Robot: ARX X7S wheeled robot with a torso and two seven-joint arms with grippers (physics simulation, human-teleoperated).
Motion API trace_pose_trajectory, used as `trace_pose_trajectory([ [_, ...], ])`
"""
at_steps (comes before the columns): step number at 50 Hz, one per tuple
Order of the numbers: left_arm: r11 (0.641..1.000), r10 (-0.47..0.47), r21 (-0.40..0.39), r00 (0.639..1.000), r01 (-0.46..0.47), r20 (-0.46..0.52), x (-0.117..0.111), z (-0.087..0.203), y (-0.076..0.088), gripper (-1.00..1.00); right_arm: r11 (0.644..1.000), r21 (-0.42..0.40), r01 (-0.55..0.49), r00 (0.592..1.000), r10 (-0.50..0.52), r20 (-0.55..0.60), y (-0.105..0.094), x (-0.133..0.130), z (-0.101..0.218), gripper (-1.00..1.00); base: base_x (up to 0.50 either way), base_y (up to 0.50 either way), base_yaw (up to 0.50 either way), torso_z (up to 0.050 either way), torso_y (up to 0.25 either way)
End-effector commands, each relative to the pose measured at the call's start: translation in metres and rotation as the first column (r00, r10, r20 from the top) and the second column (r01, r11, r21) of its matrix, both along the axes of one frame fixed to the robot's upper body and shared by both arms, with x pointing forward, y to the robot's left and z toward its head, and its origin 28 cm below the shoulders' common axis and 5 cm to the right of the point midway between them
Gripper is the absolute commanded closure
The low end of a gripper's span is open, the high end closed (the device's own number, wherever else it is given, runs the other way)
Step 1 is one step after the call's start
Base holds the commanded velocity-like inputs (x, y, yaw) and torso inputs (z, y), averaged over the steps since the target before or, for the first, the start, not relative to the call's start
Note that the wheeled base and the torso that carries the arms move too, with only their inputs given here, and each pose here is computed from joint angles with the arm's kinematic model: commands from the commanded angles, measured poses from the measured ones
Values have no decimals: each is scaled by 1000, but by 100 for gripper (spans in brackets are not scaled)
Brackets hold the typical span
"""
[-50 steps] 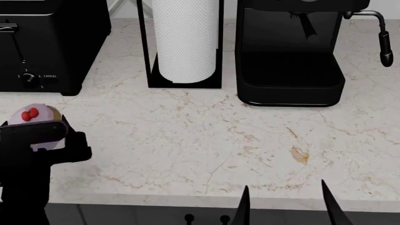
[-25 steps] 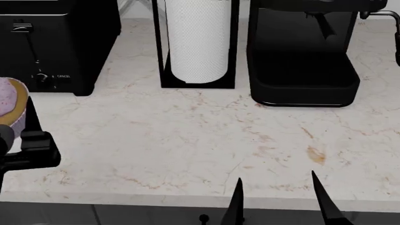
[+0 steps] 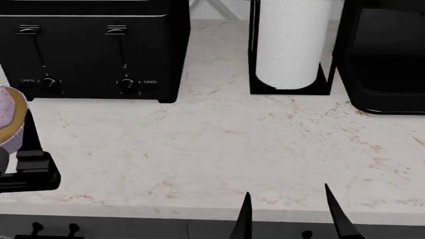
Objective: Pick up the bowl with cake and place it on the tray. Pick up the cupcake and place it on the tray.
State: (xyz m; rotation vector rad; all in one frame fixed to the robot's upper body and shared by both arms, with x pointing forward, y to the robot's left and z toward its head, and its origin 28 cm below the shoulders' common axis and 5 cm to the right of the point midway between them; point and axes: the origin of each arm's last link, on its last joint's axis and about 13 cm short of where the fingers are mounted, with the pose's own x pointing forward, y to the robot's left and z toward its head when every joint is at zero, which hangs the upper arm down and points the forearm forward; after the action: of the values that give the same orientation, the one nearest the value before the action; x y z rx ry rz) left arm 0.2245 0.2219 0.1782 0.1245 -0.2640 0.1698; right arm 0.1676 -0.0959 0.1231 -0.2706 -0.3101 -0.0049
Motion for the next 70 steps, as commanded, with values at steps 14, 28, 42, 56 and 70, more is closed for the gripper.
trace_pose_trajectory([
  [14,1000,-4,-15,1000,4,14,2,3,-3,100,1000,-8,-9,1000,9,9,0,4,3,-100,0,500,0,0,0],
  [28,1000,0,-9,1000,0,17,2,2,-4,100,1000,-9,-9,1000,9,10,-2,4,2,-100,0,500,0,0,0],
  [42,1000,-5,-10,1000,5,7,0,-1,-4,100,1000,-10,-1,1000,1,3,-2,1,0,-100,0,500,0,0,0],
  [56,1000,-3,-7,1000,3,7,-1,-1,-2,100,1000,-12,-3,1000,3,-1,-1,0,0,-100,0,500,0,0,0],
  [70,1000,-4,-6,1000,4,7,-1,0,-2,100,1000,-13,-4,1000,4,0,0,0,0,-100,0,500,0,0,0],
])
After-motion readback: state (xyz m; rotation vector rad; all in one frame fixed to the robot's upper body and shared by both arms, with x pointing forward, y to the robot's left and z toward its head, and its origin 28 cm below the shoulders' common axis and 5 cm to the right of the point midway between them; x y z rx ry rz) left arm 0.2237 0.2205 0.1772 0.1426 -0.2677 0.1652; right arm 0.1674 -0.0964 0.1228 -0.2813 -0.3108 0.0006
